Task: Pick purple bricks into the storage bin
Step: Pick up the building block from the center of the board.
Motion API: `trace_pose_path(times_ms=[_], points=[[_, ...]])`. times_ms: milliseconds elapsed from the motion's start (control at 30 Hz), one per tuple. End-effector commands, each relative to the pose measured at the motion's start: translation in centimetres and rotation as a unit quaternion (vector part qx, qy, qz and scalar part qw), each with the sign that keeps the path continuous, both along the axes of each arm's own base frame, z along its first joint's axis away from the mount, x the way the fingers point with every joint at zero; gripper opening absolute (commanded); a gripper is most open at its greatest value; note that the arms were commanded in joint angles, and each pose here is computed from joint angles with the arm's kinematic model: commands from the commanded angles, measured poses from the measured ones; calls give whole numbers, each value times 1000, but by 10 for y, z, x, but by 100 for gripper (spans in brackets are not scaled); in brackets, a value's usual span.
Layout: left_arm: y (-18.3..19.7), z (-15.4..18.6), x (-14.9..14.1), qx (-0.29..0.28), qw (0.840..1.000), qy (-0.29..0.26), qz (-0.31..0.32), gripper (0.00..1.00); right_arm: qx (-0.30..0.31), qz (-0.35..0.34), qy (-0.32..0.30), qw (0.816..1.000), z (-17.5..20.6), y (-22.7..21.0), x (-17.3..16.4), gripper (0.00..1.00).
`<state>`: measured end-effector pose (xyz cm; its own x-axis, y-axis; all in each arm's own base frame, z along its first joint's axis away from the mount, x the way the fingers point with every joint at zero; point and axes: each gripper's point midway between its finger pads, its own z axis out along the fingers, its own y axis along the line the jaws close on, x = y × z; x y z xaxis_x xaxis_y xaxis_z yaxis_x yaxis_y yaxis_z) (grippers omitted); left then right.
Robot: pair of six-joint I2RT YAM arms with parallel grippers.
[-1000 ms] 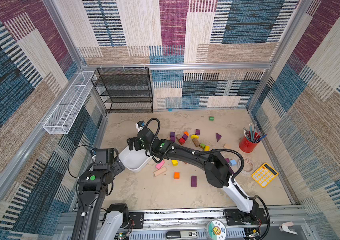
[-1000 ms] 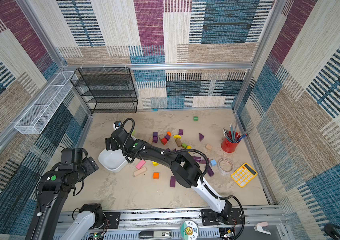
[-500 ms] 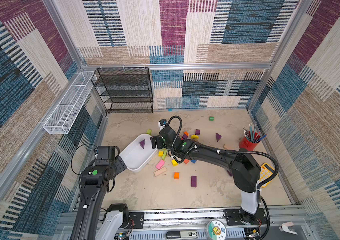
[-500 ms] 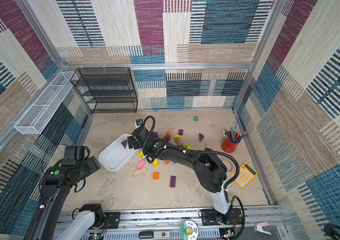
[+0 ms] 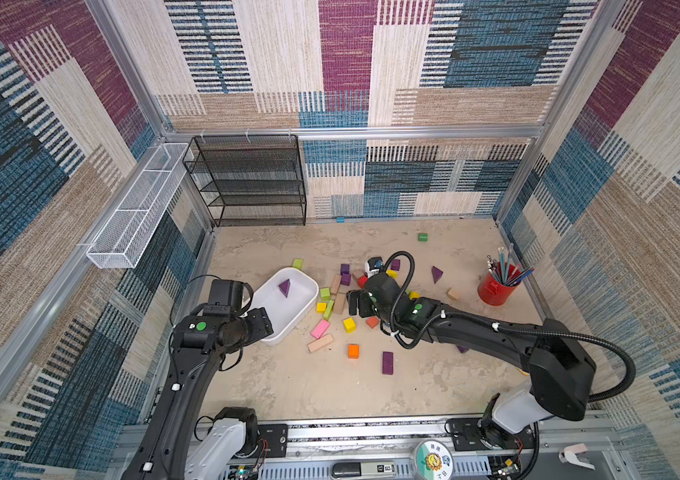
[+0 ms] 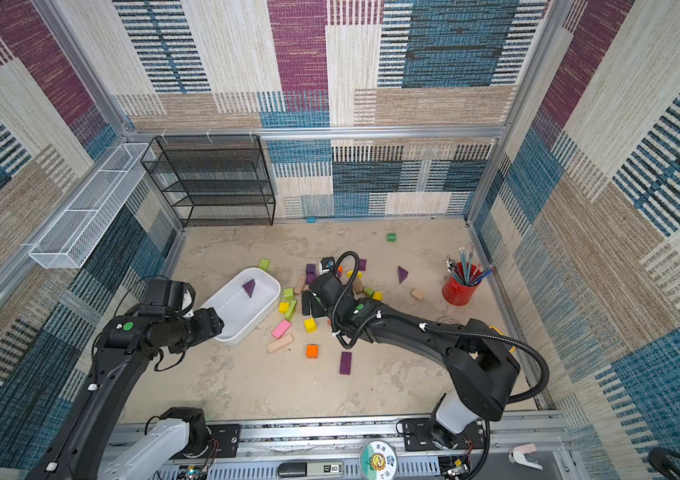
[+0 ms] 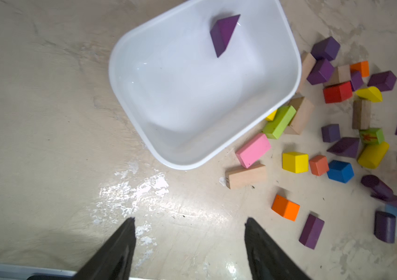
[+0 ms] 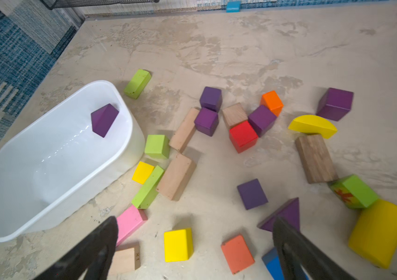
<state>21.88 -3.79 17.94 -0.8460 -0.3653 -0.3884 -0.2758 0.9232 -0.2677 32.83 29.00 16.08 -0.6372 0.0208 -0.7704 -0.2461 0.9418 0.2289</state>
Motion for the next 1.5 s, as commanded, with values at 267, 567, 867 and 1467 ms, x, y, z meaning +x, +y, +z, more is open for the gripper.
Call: trace_pose_path(times_ms=[267,567,867,1467], points=[[-78,-3,7,26,992,23,-122,73,50,-64,-22,996,23,-76,17,100],[-158,-18,-7,74,976,27,-203,70,72,-97,-47,992,46,-125,36,100],[-239,-45,-33,94,956,54,-273,69,84,-102,-64,989,67,-150,64,100],[-344,-107,-71,63,935,108,-332,62,89,-14,-99,991,94,-125,99,100]])
